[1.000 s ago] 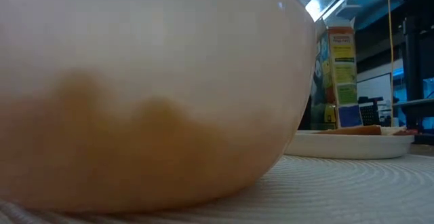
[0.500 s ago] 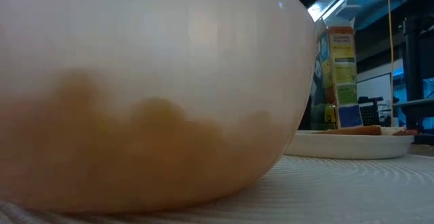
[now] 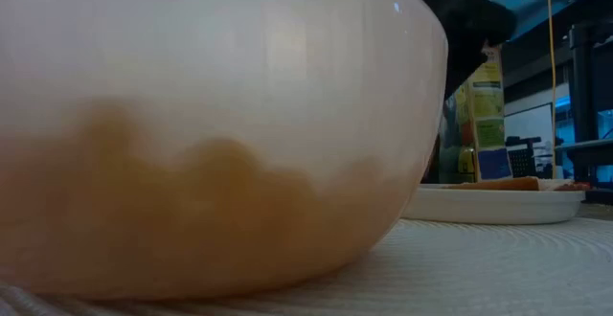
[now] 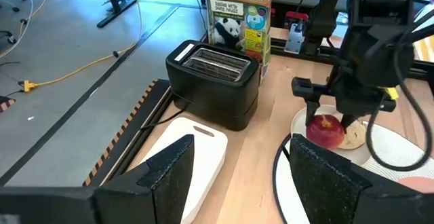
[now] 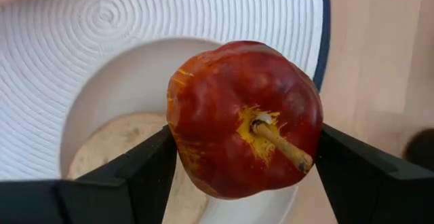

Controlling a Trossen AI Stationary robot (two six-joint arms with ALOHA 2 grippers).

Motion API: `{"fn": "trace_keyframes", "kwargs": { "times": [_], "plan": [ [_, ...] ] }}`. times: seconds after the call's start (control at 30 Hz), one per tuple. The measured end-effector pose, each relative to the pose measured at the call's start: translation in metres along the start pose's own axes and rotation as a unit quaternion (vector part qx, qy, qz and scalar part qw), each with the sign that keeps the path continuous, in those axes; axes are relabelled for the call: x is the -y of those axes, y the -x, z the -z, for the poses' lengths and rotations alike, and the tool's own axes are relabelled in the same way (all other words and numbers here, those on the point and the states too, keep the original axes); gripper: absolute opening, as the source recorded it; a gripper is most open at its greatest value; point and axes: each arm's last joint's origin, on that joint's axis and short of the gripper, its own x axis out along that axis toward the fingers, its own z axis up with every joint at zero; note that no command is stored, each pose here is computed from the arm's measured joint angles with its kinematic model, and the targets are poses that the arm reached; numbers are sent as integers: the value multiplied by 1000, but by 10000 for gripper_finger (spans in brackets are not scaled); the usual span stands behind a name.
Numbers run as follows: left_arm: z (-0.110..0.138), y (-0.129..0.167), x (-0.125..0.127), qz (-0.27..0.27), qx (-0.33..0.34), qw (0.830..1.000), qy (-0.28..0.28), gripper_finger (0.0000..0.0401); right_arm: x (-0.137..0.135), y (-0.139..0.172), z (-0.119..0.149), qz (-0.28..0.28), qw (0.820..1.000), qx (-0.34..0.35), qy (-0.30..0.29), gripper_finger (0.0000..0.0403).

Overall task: Arrange a breakfast setting
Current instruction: Put the red apple on the white plate, then put the blue spoon from the transparent cup onto the white plate

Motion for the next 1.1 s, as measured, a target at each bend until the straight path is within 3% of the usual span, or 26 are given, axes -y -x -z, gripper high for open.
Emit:
{"fn": "trace_keyframes", "kwargs": {
  "times": [0.53, 0.77, 1.1],
  "plan": [
    [0, 0, 0, 0, 0, 1000, 0, 228, 0, -4, 7, -2, 1000, -21, 2, 306],
    [0, 0, 0, 0, 0, 1000, 0, 228, 0, -4, 7, -4, 1000, -23, 2, 335],
    [0, 0, 0, 0, 0, 1000, 0, 228, -2, -25, 9, -19, 998, -58, 2, 360]
  ]
}}
